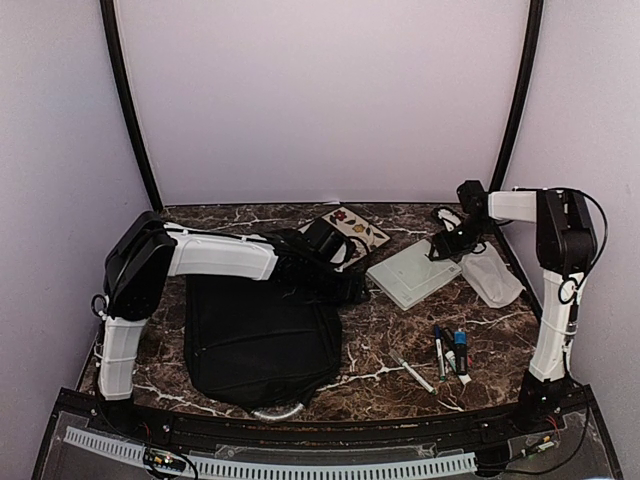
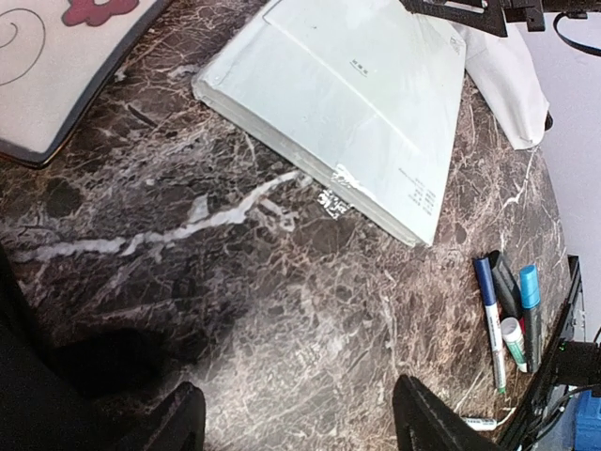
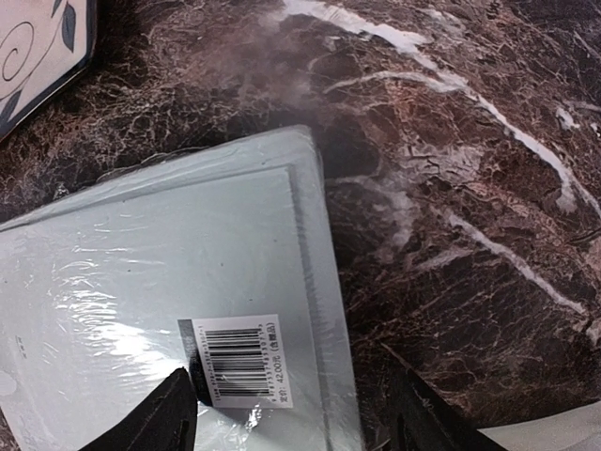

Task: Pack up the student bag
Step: Move the book to the center of the board.

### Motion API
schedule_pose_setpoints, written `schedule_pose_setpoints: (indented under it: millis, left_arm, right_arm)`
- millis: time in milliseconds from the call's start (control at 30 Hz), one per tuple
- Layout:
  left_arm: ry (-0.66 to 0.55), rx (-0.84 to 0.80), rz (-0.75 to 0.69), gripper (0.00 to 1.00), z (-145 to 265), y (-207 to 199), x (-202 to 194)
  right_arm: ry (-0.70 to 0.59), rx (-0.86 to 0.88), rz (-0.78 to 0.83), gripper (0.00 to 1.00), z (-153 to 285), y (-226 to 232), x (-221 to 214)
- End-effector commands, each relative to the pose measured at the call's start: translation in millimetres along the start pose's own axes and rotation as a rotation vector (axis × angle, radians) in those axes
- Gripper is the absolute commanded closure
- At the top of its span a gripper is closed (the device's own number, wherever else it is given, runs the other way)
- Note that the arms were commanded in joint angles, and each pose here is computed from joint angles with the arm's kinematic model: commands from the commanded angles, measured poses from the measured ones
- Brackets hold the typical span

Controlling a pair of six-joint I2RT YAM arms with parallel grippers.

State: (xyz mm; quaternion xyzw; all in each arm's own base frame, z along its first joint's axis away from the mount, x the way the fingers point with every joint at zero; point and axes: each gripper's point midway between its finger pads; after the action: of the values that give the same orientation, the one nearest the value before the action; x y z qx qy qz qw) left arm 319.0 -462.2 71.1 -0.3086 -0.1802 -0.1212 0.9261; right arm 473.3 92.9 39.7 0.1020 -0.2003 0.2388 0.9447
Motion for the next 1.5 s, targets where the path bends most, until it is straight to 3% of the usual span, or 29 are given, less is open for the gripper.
schedule_pose_setpoints:
  millis: [0,267,567,767,867,1100,1267,1467]
  left_arm:
    - [0.021,-0.066,0.025,0.28,-6.9,-13.2,1.9]
    - [0.015,-0.023,0.101,0.28,-21.2,-2.3,3.6]
    - [0.02,-0.017,0.148,0.28,-30.6,4.4,1.9]
    - [0.035,-0.013,0.147,0.29,-31.6,6.9,-2.7]
    - [0.036,-0.017,0.152,0.29,-31.3,7.0,-2.8]
    - [0.026,-0.038,0.244,0.28,-32.1,9.7,1.7]
    - [0.016,-0.079,0.376,0.29,-39.6,13.6,3.5]
    - [0.004,-0.146,0.413,0.35,-50.6,-0.1,15.5]
  right_arm:
    - [0.017,0.06,-0.011,0.3,-6.5,8.9,-6.9]
    - [0.028,0.118,-0.002,0.32,-11.9,23.1,-13.5]
    - [0.017,-0.071,-0.029,0.27,1.2,-16.0,5.2]
    - [0.065,0.105,-0.041,0.19,-18.7,10.9,-5.1]
    - [0.072,0.233,-0.009,0.24,-20.4,37.4,-9.9]
    - [0.086,0.337,0.094,0.39,-15.8,77.3,-15.9]
    - [0.084,0.351,0.113,0.4,-14.6,88.6,-17.7]
    - [0.079,0.391,0.102,0.4,-14.5,97.3,-20.3]
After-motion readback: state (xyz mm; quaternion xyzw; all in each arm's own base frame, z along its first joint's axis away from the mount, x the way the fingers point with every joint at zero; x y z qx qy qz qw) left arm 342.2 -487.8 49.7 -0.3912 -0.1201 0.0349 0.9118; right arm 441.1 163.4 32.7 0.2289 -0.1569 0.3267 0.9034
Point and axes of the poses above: each gripper's point midway between its finger pads, its own z axis back along the fingers, its own y axis along the line the jaws close on, x = y × z, and after that the axes turned 6 degrees about z, right-handed
